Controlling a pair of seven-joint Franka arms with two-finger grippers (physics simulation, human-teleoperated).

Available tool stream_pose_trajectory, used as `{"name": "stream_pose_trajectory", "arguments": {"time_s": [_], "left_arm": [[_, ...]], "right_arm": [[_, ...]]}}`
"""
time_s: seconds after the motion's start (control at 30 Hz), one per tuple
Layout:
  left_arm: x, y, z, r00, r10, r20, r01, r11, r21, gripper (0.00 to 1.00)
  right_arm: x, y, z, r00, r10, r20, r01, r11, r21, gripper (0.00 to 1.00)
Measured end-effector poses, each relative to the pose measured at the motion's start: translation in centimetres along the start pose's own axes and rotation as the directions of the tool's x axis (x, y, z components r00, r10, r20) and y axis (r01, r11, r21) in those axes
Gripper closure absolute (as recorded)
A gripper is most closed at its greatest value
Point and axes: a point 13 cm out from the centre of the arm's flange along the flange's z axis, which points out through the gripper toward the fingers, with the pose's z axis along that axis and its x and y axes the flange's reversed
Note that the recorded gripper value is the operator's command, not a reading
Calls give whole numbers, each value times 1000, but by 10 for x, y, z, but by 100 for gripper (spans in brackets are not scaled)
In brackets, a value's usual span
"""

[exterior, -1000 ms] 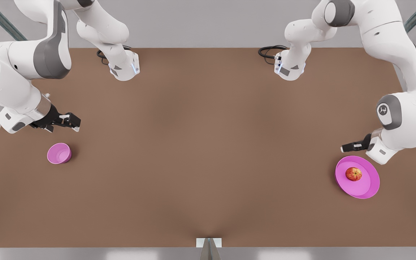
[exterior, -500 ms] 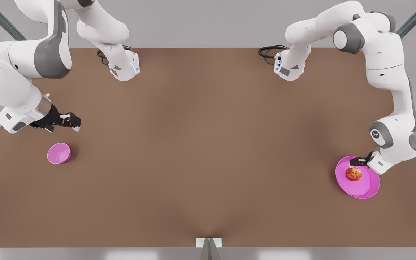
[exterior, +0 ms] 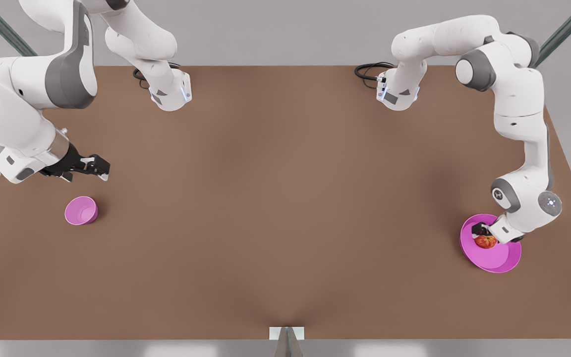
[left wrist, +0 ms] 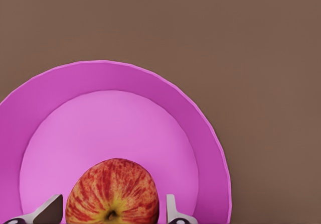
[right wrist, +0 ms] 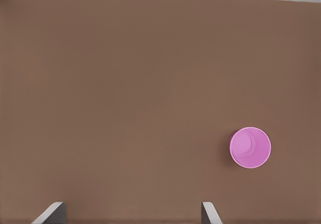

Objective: Use the left arm to pick up the apple from the plate, transfer it to the gripper of the right arm, and then use the right arm to place it into the bowl

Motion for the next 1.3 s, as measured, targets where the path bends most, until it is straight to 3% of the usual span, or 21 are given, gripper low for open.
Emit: {"name": "stream_pose_trajectory", "arguments": {"time_s": [0.53,0.67,0.83,1.07,1.17,1.3], "left_arm": [[-4,2,15,995,94,17,-94,995,-20,6],[-5,3,17,994,108,18,-107,994,-23,20],[-8,3,13,992,122,24,-122,992,-32,25],[-75,-40,-87,970,212,117,-203,976,-85,27],[-109,-143,-161,957,246,152,-253,967,33,25],[-116,-321,-193,959,221,179,-276,876,396,23]], "right_arm": [[1,1,0,1000,-10,-1,10,1000,0,0],[1,0,2,1000,-8,-6,8,1000,0,0],[1,0,2,1000,-10,-7,10,1000,0,0],[1,0,2,1000,-14,-7,14,1000,0,0],[1,0,2,1000,-16,-7,16,1000,0,0],[1,-3,3,1000,-15,-8,15,1000,0,0]]}}
